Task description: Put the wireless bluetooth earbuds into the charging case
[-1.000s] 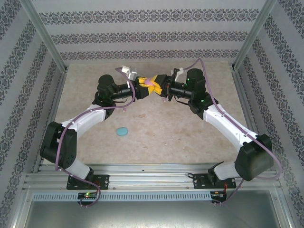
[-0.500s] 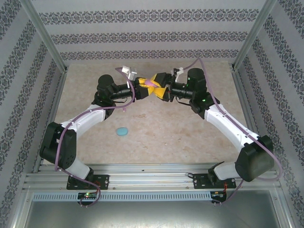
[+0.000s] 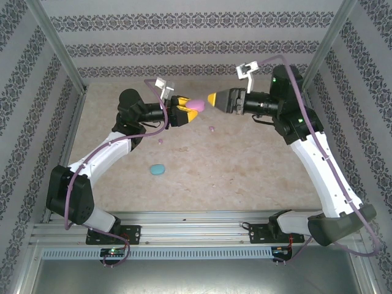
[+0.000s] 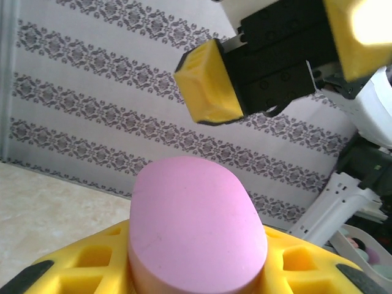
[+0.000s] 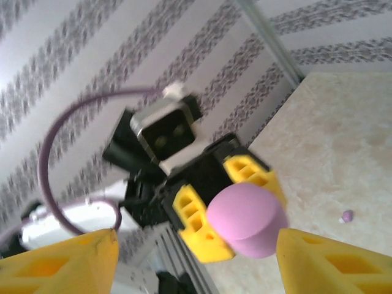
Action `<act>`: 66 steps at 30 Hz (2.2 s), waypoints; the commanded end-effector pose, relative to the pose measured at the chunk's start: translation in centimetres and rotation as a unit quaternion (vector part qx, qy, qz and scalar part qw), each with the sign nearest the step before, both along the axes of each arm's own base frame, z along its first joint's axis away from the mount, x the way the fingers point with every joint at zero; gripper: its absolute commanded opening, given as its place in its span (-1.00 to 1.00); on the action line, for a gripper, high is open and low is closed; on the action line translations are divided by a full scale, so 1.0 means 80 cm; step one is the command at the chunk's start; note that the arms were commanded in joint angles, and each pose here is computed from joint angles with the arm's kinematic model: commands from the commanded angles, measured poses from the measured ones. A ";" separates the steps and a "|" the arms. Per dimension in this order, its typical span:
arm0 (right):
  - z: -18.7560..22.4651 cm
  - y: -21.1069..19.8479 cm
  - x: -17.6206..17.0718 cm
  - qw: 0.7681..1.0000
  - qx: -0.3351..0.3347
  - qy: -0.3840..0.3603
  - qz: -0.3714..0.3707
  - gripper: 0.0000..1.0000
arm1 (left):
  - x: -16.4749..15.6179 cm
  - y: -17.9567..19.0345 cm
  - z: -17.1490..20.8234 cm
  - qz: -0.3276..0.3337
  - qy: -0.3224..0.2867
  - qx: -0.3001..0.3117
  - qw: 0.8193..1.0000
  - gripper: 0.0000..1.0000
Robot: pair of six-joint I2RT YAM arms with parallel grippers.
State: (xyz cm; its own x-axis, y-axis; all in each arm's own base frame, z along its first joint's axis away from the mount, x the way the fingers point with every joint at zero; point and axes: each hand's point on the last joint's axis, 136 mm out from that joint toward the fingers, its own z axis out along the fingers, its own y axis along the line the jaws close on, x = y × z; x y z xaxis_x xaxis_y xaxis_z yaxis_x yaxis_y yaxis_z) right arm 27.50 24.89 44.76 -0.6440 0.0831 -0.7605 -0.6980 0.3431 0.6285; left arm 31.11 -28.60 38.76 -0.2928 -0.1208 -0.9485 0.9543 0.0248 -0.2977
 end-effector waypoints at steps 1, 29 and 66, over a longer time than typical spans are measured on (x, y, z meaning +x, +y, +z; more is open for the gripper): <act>-0.044 0.020 -0.021 0.992 -0.073 -0.060 0.079 0.38 | -0.029 0.006 0.027 -0.040 -0.003 0.005 0.999 -0.77; -0.060 0.037 -0.001 0.986 -0.076 -0.114 0.093 0.45 | -0.054 0.011 0.029 -0.064 0.024 0.029 0.997 -0.78; -0.051 0.042 0.010 0.994 0.000 -0.038 0.099 -0.01 | -0.074 0.004 0.025 -0.071 -0.005 0.040 0.997 -0.82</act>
